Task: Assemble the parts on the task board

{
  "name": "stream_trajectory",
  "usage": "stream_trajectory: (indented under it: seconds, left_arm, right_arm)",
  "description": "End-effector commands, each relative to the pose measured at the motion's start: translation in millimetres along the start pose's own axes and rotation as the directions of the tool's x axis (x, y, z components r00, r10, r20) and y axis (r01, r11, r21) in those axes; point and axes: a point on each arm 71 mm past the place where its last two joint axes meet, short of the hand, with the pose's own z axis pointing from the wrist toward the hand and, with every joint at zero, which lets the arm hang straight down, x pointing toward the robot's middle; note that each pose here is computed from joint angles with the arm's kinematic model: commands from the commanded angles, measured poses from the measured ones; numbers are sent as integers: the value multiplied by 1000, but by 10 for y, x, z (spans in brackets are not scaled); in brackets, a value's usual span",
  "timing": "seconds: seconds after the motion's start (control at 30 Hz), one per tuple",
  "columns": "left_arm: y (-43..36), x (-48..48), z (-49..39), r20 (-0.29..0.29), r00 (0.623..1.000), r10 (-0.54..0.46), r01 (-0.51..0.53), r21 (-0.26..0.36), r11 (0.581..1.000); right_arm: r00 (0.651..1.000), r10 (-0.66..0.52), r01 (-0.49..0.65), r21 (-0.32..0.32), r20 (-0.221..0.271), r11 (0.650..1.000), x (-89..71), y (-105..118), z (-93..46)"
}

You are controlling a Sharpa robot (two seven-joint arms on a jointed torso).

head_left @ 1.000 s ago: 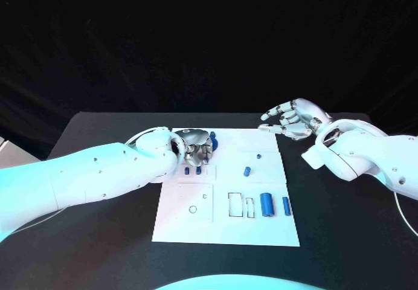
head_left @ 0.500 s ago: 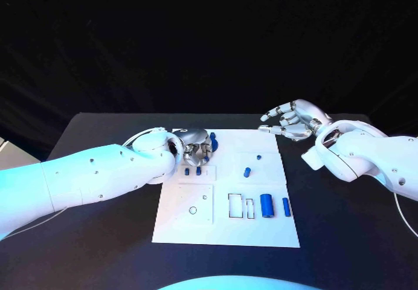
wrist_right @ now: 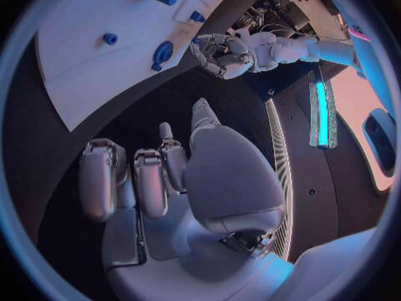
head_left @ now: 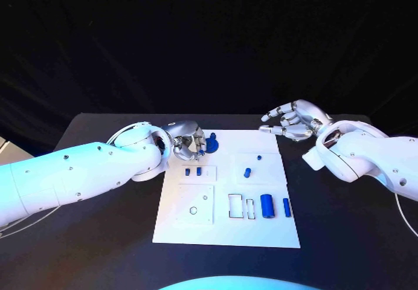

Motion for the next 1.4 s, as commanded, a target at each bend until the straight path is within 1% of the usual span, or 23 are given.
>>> stream_trajectory:
  seconds: [0.03,0.23,0.43,0.9,1.4]
  left_arm:
    - [40,-1,-21,-33,999,-33,32,-15,999]
    - [152,-2,-38,-50,998,-27,25,-50,998]
    - [215,14,-30,-51,999,-20,16,-69,997]
    - [227,98,24,-76,997,-3,-3,-73,997]
    - [211,146,50,-110,994,4,-12,-77,997]
  right_arm:
    - [1000,-5,5,-12,-13,1000,13,10,-5]
    - [1000,-5,5,-12,-12,1000,11,10,-7]
    - [1000,-5,5,-13,-11,1000,11,11,-5]
    - [1000,-6,5,-17,-10,1000,15,17,0]
    - [1000,-6,6,-17,-9,1000,14,16,0]
